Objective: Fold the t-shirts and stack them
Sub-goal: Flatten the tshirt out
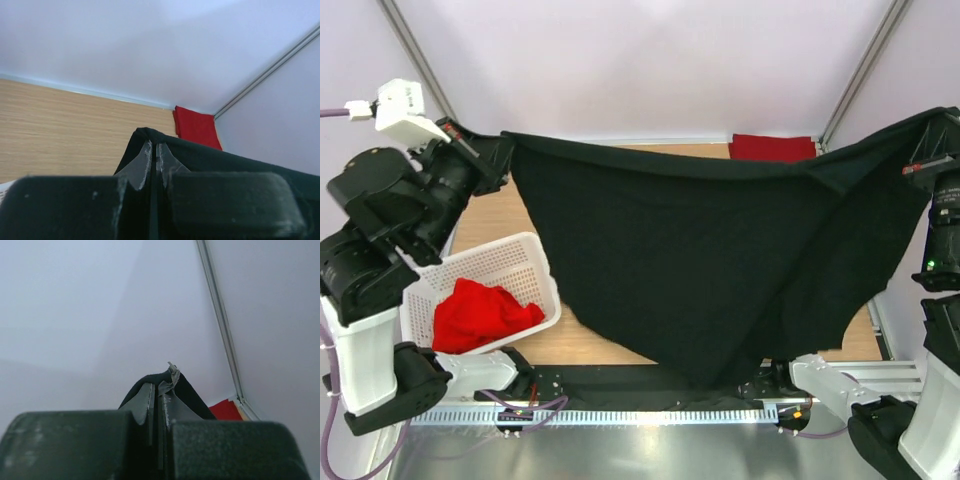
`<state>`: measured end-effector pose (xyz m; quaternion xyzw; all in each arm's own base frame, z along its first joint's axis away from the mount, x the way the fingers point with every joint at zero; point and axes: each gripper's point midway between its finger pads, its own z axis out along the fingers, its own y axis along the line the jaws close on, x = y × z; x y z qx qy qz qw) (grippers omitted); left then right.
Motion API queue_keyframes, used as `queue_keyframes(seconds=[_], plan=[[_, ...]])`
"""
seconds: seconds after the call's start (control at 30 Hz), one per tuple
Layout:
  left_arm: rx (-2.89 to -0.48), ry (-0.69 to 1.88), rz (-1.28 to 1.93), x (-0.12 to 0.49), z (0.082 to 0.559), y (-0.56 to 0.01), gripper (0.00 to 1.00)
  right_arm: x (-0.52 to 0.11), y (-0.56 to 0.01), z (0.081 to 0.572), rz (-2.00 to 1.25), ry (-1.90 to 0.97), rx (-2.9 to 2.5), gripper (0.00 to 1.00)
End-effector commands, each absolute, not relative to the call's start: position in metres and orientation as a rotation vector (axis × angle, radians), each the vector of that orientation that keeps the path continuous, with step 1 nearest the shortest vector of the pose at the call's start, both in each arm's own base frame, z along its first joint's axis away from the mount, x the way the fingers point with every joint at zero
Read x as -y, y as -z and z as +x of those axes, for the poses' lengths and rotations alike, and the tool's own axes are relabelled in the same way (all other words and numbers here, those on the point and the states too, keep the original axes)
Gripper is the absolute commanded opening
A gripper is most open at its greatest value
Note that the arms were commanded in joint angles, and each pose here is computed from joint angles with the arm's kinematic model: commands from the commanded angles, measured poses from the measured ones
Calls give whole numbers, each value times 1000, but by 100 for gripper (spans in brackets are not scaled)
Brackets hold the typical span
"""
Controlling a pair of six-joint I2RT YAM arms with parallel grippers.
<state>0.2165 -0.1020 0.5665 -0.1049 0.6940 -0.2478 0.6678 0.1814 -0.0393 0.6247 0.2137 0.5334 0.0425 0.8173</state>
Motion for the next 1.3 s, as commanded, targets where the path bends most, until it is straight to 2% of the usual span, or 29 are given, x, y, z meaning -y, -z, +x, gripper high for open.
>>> queue_keyframes(seconds=[0.0,0.17,0.37,0.57,0.83,0.93,1.07,1.17,1.27], plan=[[-1468,548,-320,77,209,-589,0,54,-651,160,463,-31,-1038,1],[-1482,530,-285,88,219,-592,0,47,-649,181,435,-21,-1068,1],[-1398,504,-310,70,212,-613,0,47,-664,173,415,-17,-1047,1],[-1345,612,-339,57,187,-627,0,51,-678,137,402,-56,-987,1],[-1191,794,-317,33,138,-662,0,58,-713,62,403,-189,-800,1],[-1180,806,-267,43,140,-667,0,60,-717,50,416,-227,-760,1],[-1233,723,-221,62,164,-657,0,61,-709,62,431,-207,-781,1],[-1290,609,-190,77,192,-638,0,56,-688,98,438,-170,-858,1],[-1395,428,-150,100,237,-600,0,43,-647,163,432,-102,-989,1]])
